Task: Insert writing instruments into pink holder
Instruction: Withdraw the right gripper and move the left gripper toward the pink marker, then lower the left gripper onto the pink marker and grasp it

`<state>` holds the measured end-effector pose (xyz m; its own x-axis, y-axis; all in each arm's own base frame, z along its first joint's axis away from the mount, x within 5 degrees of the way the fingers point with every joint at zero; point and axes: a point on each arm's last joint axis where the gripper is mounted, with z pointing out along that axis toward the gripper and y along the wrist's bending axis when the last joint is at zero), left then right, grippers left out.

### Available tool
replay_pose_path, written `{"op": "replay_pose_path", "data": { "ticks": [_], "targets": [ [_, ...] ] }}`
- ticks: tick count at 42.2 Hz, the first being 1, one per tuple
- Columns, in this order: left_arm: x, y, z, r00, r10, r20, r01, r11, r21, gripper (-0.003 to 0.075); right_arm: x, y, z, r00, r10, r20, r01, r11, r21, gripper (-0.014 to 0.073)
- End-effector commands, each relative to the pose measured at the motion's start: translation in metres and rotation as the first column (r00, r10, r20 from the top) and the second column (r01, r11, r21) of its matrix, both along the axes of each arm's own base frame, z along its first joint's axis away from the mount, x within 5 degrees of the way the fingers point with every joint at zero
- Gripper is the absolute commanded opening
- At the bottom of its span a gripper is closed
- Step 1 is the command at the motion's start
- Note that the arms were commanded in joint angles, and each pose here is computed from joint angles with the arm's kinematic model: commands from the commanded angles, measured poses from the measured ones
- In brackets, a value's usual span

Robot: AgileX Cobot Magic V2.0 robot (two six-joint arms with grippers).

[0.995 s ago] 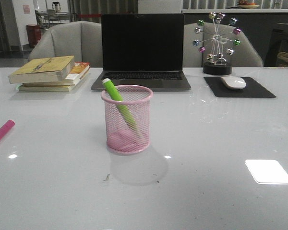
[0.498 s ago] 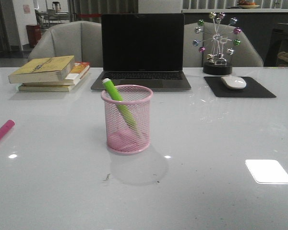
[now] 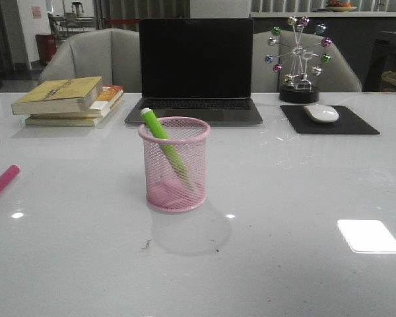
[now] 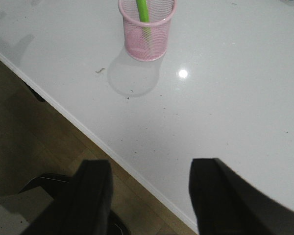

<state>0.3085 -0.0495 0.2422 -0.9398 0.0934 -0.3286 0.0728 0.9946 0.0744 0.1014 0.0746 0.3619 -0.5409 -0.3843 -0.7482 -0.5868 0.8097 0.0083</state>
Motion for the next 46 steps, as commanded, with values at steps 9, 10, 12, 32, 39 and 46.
{"op": "replay_pose_path", "data": {
  "ticks": [9,10,12,32,39,46],
  "targets": [
    [0.065,0.002,-0.014,0.999,0.036,0.028,-0.036,0.999,-0.001,0.0603,0.001,0.001,0.012,0.998,0.005,0.07,-0.007,0.999,0.041,0.0469],
    [0.068,0.001,-0.018,0.999,0.036,0.02,-0.036,0.999,0.0,0.0602,0.001,0.001,0.012,0.998,0.005,0.07,-0.007,0.999,0.041,0.0469],
    [0.074,0.0,-0.022,0.999,0.036,0.018,-0.036,0.999,0.001,0.0601,0.001,0.001,0.012,0.998,0.005,0.07,-0.007,0.999,0.041,0.0469],
    [0.1,-0.004,-0.053,0.999,0.024,0.027,-0.024,1.0,-0.004,0.0601,0.001,0.001,0.012,0.998,0.005,0.07,-0.007,0.999,0.041,0.0469],
    [0.1,-0.003,-0.054,0.999,0.028,0.024,-0.028,1.0,-0.003,0.0598,0.001,0.001,0.012,0.998,0.005,0.07,-0.007,0.999,0.041,0.0469],
    [0.099,-0.003,-0.054,0.999,0.031,0.019,-0.031,1.0,-0.006,0.0505,0.001,0.001,0.012,0.998,0.005,0.07,-0.007,0.999,0.041,0.0469]
  ]
}}
